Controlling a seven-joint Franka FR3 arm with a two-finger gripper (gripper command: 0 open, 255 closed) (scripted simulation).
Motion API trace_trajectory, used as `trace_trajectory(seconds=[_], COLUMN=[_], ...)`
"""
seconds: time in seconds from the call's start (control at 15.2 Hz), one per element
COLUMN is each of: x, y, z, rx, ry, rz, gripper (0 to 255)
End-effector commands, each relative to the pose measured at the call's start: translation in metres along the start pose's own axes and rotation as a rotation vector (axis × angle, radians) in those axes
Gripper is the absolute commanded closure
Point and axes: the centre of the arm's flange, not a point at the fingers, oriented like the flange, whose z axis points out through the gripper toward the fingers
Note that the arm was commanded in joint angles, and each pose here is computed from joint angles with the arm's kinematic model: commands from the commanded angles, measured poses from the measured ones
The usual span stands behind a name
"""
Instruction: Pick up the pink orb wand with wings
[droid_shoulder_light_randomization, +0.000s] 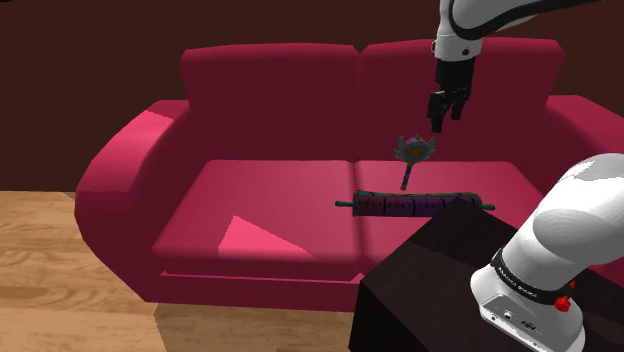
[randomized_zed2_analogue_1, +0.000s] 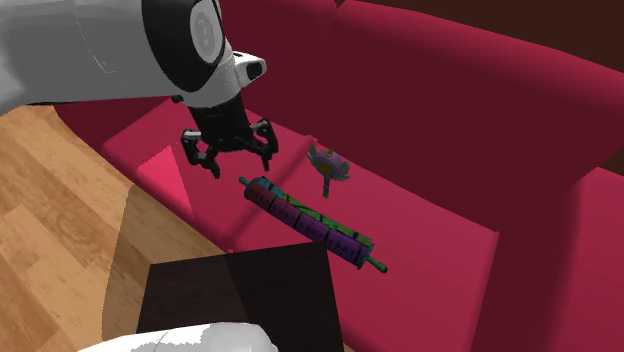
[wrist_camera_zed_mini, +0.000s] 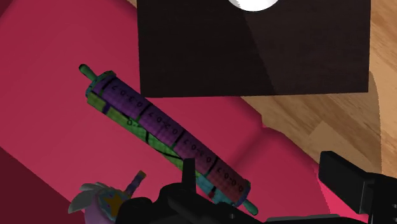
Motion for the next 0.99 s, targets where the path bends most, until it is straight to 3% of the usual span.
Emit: trace_trajectory(seconds=[0.0, 0.92], x=[0.009, 0.1], y=[0.019, 0.141], z=[0.016, 0.1], rx=[-0.009, -0.062], ry=[0.01, 0.073], rz=[-0.026, -0.195], gripper=[0, 0])
